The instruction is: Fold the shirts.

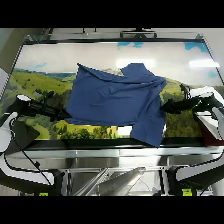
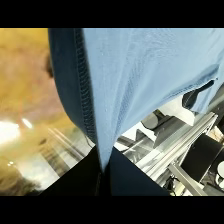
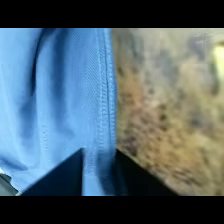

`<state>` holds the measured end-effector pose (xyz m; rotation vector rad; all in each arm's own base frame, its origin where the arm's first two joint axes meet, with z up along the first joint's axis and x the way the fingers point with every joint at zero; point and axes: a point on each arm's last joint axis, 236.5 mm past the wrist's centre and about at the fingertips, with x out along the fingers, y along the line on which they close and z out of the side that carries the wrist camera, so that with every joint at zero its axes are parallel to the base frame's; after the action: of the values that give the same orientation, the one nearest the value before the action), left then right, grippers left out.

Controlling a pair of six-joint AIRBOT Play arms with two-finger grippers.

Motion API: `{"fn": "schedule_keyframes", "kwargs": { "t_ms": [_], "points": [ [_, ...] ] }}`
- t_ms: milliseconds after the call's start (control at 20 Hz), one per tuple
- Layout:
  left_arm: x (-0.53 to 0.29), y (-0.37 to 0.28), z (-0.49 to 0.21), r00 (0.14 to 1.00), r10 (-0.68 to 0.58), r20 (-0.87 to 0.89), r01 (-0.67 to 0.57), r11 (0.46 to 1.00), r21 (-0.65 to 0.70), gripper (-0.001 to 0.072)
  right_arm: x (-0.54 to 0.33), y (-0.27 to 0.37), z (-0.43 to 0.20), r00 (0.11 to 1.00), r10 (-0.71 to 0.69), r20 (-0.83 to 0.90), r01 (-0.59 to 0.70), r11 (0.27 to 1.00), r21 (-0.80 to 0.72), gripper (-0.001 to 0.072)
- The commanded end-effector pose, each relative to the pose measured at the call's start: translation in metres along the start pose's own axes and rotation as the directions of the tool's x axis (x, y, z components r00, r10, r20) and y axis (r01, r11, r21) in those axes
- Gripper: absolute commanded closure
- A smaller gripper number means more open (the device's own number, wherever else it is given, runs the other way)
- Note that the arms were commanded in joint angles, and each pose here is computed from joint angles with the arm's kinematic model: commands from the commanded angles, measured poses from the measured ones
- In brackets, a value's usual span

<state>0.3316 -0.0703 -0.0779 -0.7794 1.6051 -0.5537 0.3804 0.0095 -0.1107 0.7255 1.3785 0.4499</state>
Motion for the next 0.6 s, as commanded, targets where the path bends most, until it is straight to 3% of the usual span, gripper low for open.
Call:
{"fn": "schedule_keyframes", "kwargs": {
  "t_ms": [0,50,100,350,550],
  "points": [
    [0.000,0.000,0.000,1.000,0.000,0.001,0.000,1.000,0.003,0.0704,0.003,0.007,-0.007,0.999,0.019,-0.034,-0.019,1.000,-0.006,0.0592],
    [0.000,0.000,0.000,1.000,0.000,0.001,0.000,1.000,0.006,0.0704,0.003,0.007,-0.008,0.999,0.021,-0.037,-0.021,1.000,-0.006,0.0607],
    [0.000,0.000,0.001,1.000,0.000,0.002,0.000,1.000,0.009,0.0704,0.003,0.008,-0.009,0.999,0.025,-0.043,-0.025,1.000,-0.006,0.0684],
    [-0.008,-0.022,0.006,0.997,-0.062,0.037,0.061,0.997,0.037,0.0686,-0.015,0.051,0.003,0.990,0.141,0.023,-0.140,0.990,-0.034,0.0691],
    [-0.062,-0.118,0.007,0.961,-0.251,0.114,0.213,0.938,0.274,0.0686,-0.100,0.157,0.029,0.911,0.337,0.236,-0.270,0.922,-0.276,0.0691]
  ]
}}
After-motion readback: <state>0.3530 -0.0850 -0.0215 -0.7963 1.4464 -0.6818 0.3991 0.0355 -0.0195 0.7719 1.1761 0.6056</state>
